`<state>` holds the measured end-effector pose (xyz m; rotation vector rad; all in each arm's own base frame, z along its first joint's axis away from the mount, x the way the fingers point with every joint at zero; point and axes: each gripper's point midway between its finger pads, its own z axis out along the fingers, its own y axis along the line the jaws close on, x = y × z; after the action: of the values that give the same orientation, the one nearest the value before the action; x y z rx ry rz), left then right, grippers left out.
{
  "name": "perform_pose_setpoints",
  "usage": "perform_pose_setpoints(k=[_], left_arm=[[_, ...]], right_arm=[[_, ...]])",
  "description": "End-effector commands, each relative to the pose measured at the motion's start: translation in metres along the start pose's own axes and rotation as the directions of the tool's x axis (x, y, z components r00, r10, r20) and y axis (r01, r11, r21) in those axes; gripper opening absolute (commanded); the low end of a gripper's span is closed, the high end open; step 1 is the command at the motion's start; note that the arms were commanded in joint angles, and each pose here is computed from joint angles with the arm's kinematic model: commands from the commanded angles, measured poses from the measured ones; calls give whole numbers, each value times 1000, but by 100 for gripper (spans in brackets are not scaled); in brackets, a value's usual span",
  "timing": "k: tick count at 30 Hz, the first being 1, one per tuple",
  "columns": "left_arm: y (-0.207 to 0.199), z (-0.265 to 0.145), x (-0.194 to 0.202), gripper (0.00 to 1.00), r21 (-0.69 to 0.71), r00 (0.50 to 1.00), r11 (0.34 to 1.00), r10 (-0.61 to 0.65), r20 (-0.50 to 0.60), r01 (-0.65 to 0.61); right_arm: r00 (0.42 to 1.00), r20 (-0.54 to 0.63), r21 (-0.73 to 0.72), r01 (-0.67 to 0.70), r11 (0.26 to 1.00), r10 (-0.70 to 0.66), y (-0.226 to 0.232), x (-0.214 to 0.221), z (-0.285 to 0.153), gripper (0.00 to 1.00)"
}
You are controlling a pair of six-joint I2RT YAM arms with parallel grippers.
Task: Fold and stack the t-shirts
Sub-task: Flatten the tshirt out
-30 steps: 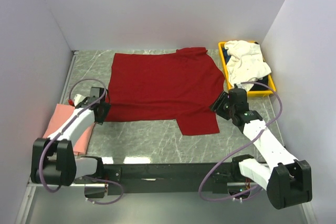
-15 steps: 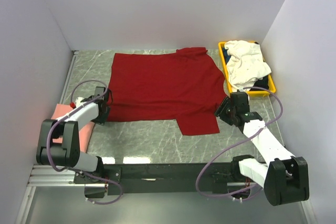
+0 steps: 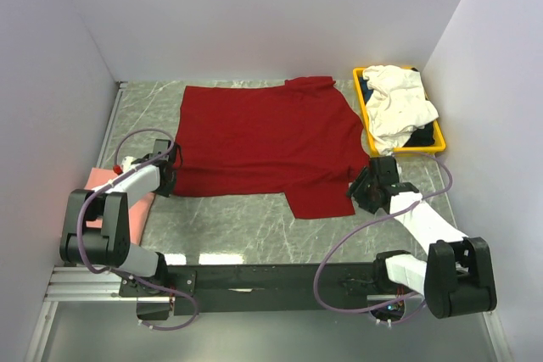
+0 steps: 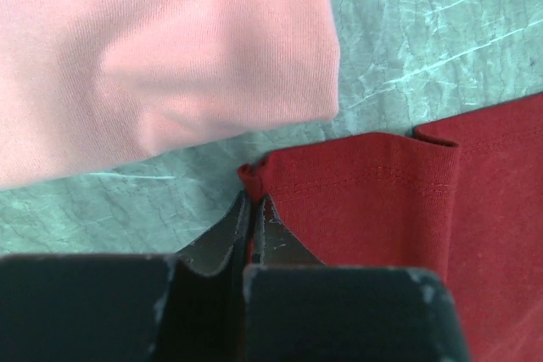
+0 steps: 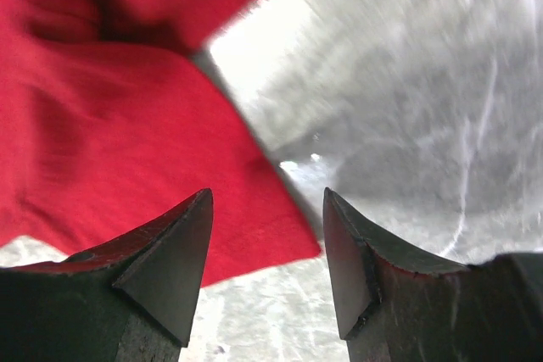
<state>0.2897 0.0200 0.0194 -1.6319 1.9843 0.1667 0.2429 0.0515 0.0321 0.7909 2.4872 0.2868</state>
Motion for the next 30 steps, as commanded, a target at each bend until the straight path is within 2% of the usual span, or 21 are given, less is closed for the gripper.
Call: perform_pose_setpoints(k=[1,8,16,19,20,24,30], left_arm=[[5,-2,2,1,-1,1000,1000,1,-14,-1],[1,-10,0,1,51,1000,999,0,-19,1],[-1,-13,0,1,74,1000,997,2,-23,0],[0,-14,1,1,76,1000,997,5,-27,-3],[0,-14,1,1,76,1000,997,4,-29,-2],[3,-15,2,1,75,999,997,7,-34,-4],[5,-25,-6,1,84,1000,996,-3,-14,4]], right_arm=[[998,-23,45,-58,997,59,-13,11,6,62],[994,-42,68,-96,993,99,-21,23,5,61],[991,-76,47,-111,993,114,-21,38,5,50],[991,-80,23,-109,994,110,-19,41,4,38],[990,-90,9,-108,994,109,-17,43,3,28],[989,-113,-14,-103,995,101,-13,47,3,1],[992,-97,-56,-88,995,83,-6,42,-10,0]])
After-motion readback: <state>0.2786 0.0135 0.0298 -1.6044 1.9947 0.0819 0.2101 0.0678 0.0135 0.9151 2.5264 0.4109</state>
